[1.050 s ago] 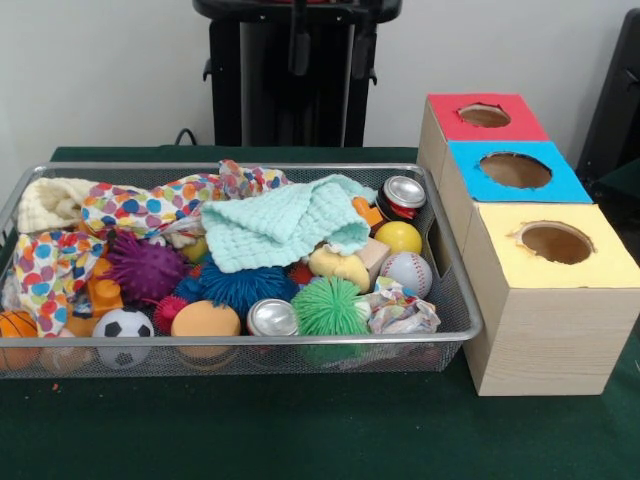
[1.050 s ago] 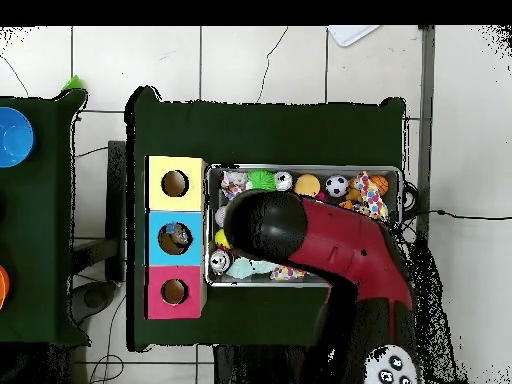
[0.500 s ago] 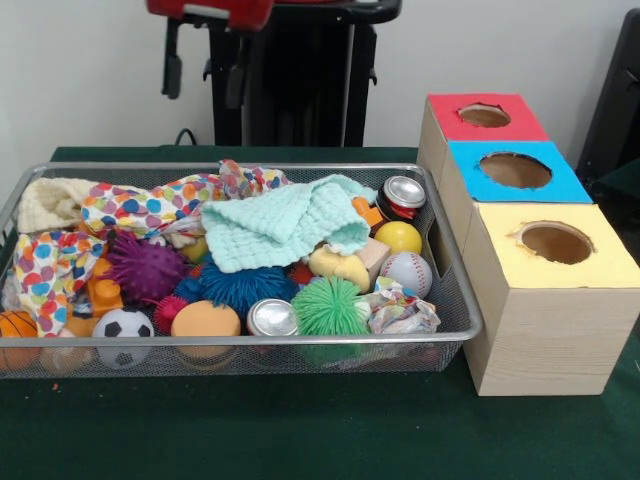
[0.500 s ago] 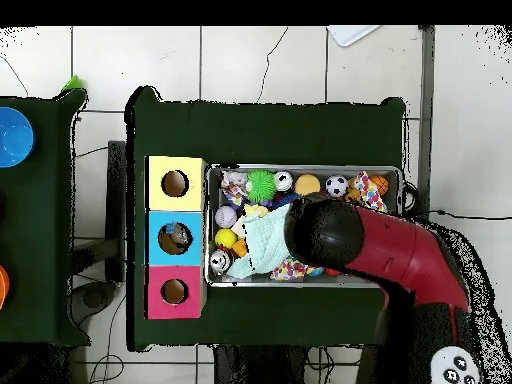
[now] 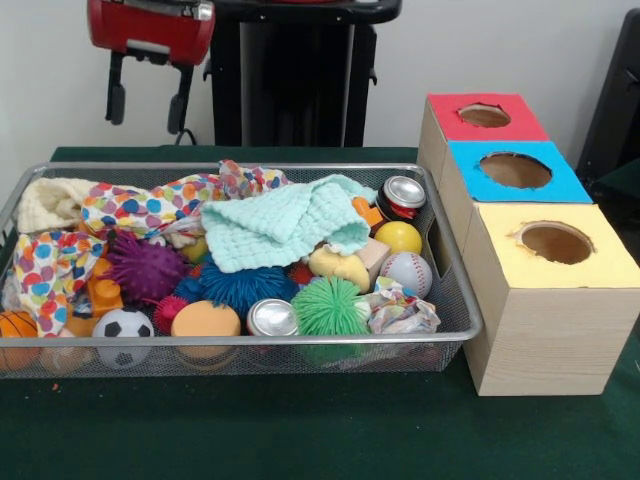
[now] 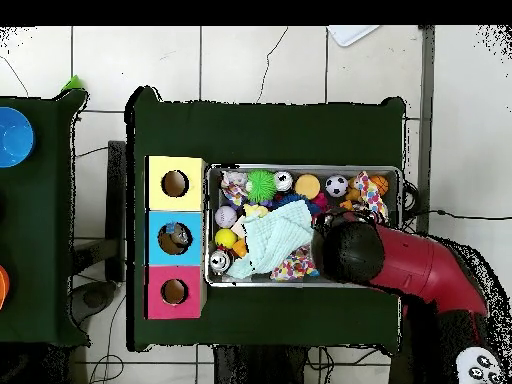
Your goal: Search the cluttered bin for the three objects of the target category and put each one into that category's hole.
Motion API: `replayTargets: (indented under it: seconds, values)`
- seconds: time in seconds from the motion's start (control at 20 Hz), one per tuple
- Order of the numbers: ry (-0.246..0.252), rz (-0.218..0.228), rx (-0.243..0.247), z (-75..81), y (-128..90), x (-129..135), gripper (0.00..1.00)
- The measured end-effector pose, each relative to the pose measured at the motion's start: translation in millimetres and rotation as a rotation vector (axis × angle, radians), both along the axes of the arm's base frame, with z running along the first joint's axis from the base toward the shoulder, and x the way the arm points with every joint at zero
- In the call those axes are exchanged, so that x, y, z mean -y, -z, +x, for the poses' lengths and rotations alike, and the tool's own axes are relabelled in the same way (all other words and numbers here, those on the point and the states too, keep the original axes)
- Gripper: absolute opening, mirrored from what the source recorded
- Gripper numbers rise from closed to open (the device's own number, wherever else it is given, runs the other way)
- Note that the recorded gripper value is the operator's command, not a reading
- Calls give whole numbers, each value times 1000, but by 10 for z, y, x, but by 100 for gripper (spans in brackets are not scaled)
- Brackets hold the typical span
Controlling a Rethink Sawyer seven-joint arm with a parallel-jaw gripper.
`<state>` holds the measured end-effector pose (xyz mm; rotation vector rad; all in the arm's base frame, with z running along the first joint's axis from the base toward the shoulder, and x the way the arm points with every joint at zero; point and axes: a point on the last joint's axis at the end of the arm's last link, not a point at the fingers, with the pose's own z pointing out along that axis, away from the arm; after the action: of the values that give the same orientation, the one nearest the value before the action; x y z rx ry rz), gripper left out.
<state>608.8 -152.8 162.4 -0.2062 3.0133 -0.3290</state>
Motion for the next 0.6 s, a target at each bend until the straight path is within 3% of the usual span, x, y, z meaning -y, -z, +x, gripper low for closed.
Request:
replayTargets:
  seconds: [0.6]
  values:
    - [-113, -43, -38, -282, 504, 7, 100]
